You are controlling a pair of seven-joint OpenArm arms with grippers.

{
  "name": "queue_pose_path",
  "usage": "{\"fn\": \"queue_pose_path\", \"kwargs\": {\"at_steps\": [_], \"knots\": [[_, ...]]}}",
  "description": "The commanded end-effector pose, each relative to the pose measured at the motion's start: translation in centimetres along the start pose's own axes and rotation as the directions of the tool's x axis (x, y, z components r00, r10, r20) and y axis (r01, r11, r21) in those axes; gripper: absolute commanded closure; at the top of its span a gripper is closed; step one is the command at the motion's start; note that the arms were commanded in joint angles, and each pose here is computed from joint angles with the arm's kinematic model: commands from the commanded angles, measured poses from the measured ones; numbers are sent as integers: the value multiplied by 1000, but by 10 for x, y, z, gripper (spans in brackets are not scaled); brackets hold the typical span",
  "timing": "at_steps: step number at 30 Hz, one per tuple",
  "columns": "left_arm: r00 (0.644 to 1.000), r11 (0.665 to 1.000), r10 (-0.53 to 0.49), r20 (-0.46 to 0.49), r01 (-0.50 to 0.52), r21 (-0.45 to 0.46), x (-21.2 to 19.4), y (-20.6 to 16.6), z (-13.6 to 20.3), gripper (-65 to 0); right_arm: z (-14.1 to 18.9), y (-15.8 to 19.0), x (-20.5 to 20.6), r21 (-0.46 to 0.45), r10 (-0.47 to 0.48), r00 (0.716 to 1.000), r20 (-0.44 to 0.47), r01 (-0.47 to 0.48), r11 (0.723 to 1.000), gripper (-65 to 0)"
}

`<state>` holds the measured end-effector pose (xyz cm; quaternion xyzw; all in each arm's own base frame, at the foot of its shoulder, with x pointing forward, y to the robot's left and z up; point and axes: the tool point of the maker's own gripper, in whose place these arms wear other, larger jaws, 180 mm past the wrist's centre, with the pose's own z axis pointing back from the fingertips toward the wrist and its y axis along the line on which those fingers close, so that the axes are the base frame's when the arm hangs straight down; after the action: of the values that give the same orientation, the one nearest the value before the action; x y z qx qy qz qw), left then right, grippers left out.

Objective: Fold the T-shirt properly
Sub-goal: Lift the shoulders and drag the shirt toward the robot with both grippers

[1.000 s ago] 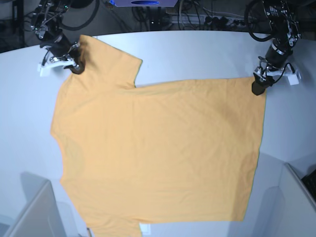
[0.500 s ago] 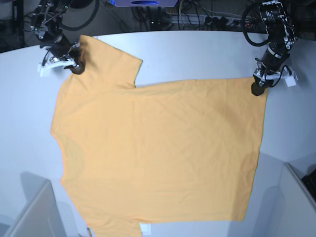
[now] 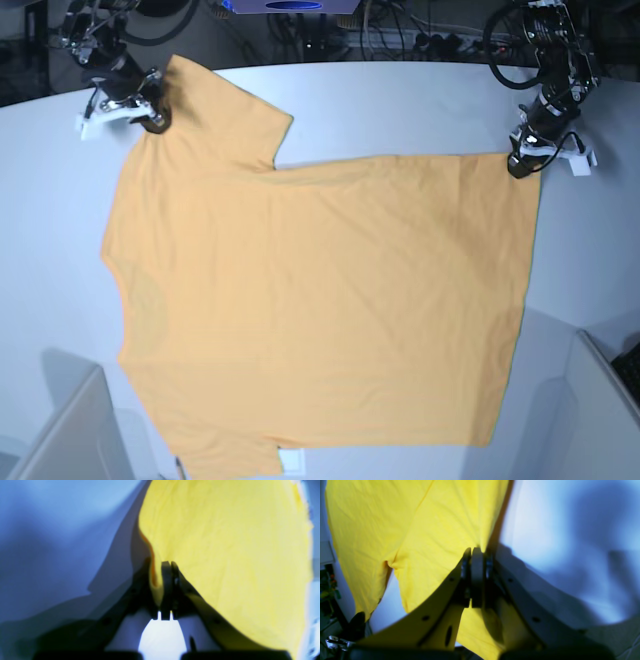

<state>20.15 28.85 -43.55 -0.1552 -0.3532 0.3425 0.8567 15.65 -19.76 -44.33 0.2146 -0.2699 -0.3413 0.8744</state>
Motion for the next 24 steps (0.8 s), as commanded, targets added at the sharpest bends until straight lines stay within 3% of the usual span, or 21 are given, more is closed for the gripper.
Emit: {"fn": "queue_pose_path", "kwargs": {"at_steps": [1, 8, 16, 24], "knots": [[998, 997, -38, -41, 41, 62, -7, 13, 8, 0, 6, -5, 0, -26, 16, 1000, -5, -16, 1000, 0], [994, 992, -105, -36, 107, 66, -8, 10, 28, 0, 26, 4, 2, -23, 65, 998, 20, -65, 998, 0], [984, 983, -178, -19, 179, 43, -5, -5, 49, 0, 45, 8, 13, -35, 52, 994, 96, -49, 998, 0], [977, 977, -214, 14, 214, 11, 4, -24, 55, 0, 40, 19, 16, -8, 61, 996, 68, -61, 998, 0]]}}
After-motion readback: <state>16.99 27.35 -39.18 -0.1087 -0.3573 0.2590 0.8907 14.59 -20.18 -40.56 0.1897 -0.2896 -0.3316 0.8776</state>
